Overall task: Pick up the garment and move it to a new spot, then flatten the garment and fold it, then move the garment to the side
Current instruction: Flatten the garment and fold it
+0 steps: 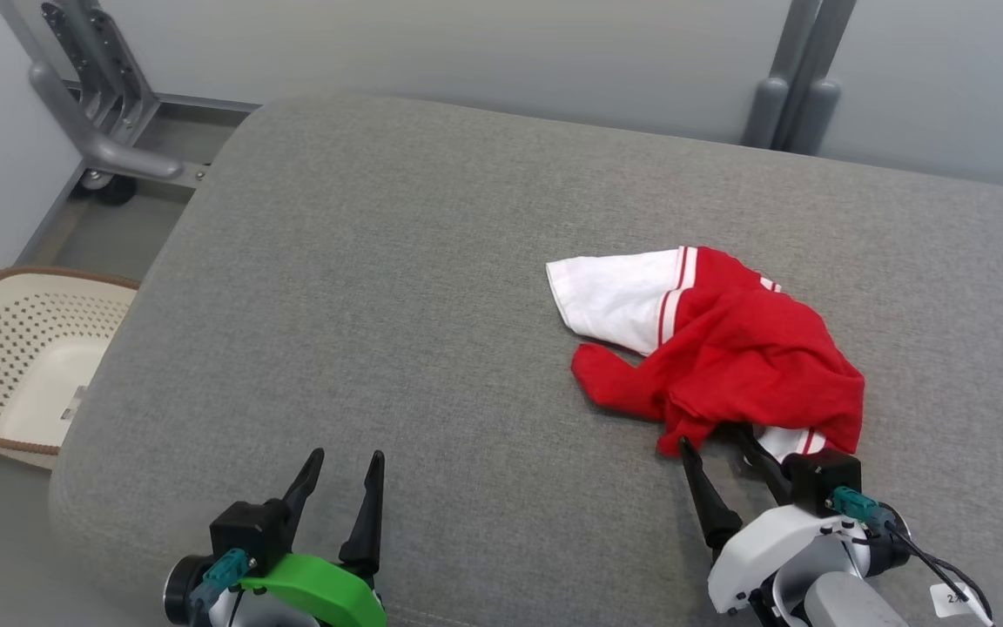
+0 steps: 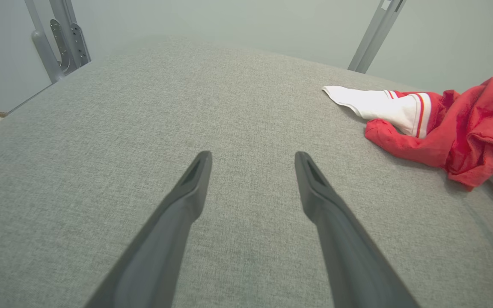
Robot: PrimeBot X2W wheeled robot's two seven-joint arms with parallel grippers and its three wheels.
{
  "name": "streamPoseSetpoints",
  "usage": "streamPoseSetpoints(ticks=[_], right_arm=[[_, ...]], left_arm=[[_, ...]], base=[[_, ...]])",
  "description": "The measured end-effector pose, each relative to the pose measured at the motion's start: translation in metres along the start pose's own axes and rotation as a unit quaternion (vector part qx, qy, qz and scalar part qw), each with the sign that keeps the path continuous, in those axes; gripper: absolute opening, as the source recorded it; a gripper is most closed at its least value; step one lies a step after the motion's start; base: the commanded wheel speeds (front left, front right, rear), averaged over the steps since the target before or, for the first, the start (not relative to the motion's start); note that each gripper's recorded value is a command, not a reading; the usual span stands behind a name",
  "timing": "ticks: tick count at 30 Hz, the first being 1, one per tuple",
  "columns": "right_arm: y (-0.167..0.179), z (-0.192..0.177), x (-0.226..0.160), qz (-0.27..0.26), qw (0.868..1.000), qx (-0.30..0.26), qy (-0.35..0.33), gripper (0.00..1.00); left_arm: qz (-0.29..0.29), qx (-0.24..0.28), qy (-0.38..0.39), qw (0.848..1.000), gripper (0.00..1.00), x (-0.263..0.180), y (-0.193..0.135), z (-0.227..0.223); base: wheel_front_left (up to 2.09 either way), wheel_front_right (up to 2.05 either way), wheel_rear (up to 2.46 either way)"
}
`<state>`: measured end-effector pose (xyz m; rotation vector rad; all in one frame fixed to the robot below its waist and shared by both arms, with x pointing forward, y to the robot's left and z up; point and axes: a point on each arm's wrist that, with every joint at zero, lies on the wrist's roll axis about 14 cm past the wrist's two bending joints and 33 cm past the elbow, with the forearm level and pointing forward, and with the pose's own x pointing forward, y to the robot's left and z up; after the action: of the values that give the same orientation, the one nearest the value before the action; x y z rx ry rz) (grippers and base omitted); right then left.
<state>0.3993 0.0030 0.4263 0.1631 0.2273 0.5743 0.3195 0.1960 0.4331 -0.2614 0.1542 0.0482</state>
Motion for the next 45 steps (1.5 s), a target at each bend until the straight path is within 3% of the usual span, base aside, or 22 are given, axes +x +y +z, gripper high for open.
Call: streamPoseSetpoints(ticks=[6,7,8,17,25,28,29,30,39,45], right_arm=[[0.007,-0.016,0.018,0.013,0.999,-0.004,0.031,1.00],[0.010,-0.015,0.021,0.019,0.999,-0.005,0.032,0.37],[0.016,-0.014,0.025,0.027,0.999,-0.006,0.030,0.00],[0.088,0.025,0.051,0.142,0.989,-0.014,-0.028,0.00],[0.159,0.077,0.071,0.252,0.963,-0.044,-0.084,0.00],[0.181,0.078,0.077,0.283,0.954,-0.057,-0.077,0.00],[0.184,0.069,0.078,0.289,0.954,-0.061,-0.061,0.46],[0.187,0.057,0.079,0.293,0.953,-0.064,-0.040,1.00],[0.206,0.009,0.061,0.327,0.943,-0.044,0.046,1.00],[0.173,0.009,0.052,0.301,0.952,-0.031,0.045,1.00]], left_arm=[[0.021,0.003,-0.012,1.000,1.00,-0.009,0.010,0.006],[0.023,0.004,-0.013,1.000,1.00,-0.010,0.011,0.007],[0.026,0.003,-0.013,1.000,1.00,-0.011,0.013,0.007],[0.039,0.002,-0.005,0.999,1.00,-0.015,0.018,0.002],[0.027,-0.004,0.004,1.000,1.00,-0.019,0.007,-0.005],[0.028,-0.010,0.008,1.000,1.00,-0.024,0.006,-0.009],[0.032,-0.013,0.011,0.999,1.00,-0.027,0.008,-0.011],[0.036,-0.014,0.011,0.999,1.00,-0.029,0.010,-0.011],[0.078,-0.023,0.001,0.997,1.00,-0.042,0.032,-0.008],[0.052,-0.021,0.001,0.998,1.00,-0.031,0.020,-0.007]], base=[[0.00,0.00,0.00],[0.00,0.00,0.00],[0.00,0.00,0.00],[0.00,0.00,0.00],[0.00,0.00,0.00],[0.00,0.00,0.00],[0.00,0.00,0.00],[0.00,0.00,0.00],[0.00,0.00,0.00],[0.00,0.00,0.00]])
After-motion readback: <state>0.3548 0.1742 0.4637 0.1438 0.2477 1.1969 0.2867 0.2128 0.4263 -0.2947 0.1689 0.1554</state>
